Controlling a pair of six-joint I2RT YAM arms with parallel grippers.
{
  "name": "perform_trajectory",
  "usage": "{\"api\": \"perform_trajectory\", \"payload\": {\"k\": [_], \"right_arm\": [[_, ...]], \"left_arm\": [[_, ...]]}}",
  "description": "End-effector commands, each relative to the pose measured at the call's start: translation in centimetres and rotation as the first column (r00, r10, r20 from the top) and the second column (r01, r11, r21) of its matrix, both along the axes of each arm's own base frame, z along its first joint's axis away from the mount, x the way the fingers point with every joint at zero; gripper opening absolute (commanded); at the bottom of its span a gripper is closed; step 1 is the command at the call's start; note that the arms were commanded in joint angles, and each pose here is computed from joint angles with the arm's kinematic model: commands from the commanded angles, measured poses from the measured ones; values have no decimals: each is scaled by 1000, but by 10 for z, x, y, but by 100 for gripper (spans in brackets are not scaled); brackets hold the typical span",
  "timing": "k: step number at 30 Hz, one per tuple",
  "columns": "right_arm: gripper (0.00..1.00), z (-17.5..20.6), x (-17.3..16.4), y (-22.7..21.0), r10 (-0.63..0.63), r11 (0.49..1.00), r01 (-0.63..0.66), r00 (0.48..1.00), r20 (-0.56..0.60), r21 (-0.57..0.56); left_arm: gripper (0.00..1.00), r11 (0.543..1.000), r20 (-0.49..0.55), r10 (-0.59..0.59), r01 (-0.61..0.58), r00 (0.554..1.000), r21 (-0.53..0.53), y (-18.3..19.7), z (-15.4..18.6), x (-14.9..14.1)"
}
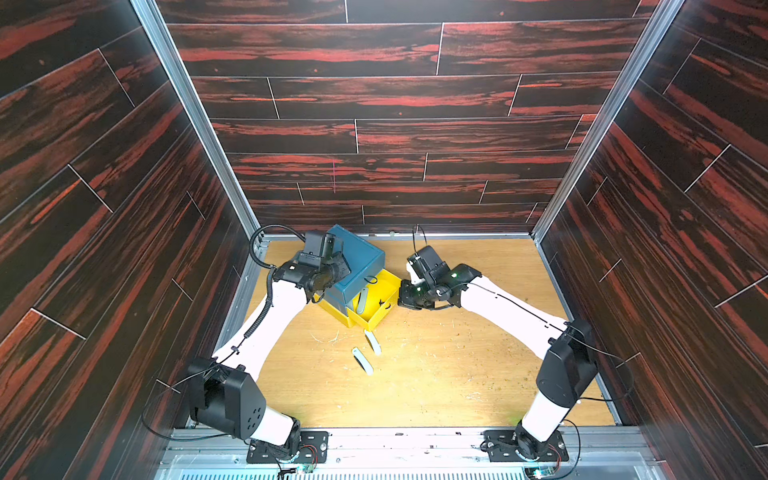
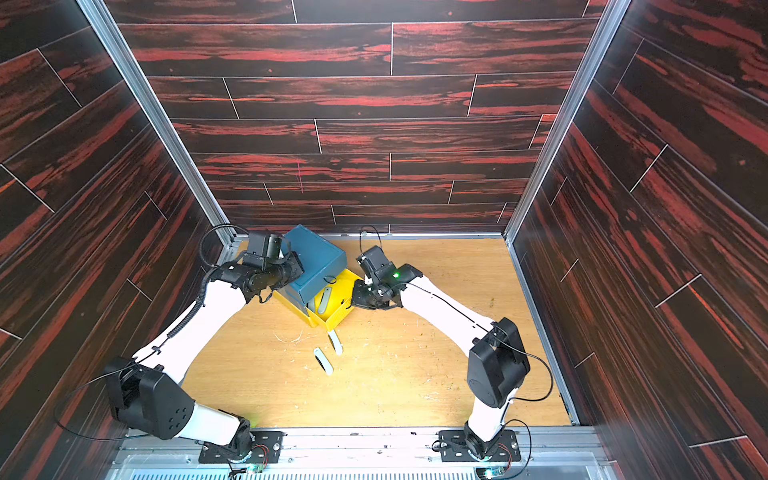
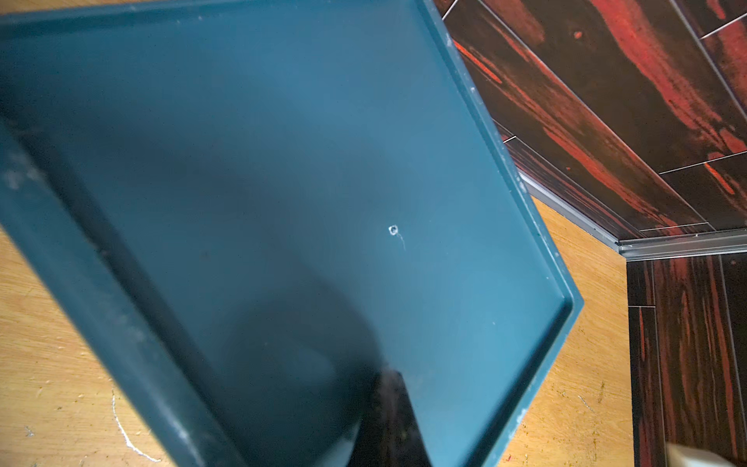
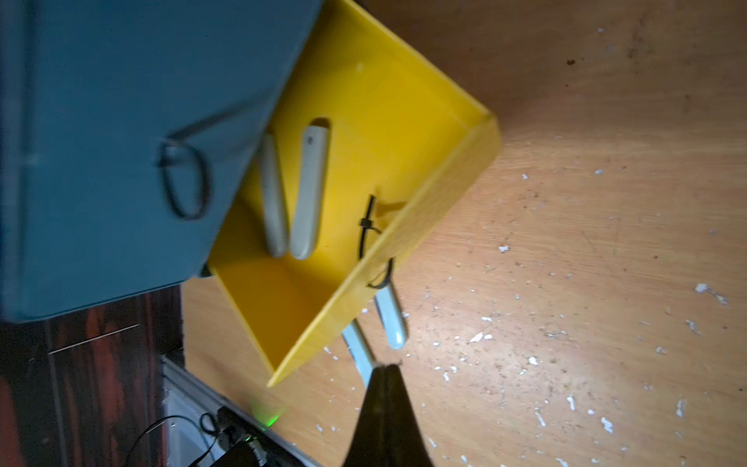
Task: Place the fruit knives into the drawer by color
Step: Place the fruit knife in the drawer, then close the drawer in the storage box.
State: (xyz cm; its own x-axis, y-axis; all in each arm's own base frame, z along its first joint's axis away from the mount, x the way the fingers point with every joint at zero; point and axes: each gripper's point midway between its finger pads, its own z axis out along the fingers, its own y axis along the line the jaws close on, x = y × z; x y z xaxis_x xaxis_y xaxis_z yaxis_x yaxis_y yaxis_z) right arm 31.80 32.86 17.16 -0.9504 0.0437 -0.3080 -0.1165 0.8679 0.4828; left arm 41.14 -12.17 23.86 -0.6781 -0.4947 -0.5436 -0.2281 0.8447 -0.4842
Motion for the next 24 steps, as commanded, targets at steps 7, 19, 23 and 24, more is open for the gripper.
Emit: {"api": "perform_trajectory", "payload": {"k": [7,19,23,24], "right_arm": [[0,-27,11,11,21,995,-17,999,-49,97],[0,-33,31,35,34,992,-23,996,-83,123],[0,-28,35,53,73,978,-56,994,-78,203],[0,-25,35,58,85,971,-66,993,-76,229]], "left_arm": [[0,1000,-110,3,0,994,23,4,-27,-14],[0,1000,-109,1,1,994,14,4,-29,-16],[0,1000,-116,1,0,993,7,3,-31,-17],[0,1000,-114,-1,1,993,5,3,-31,-17]]}}
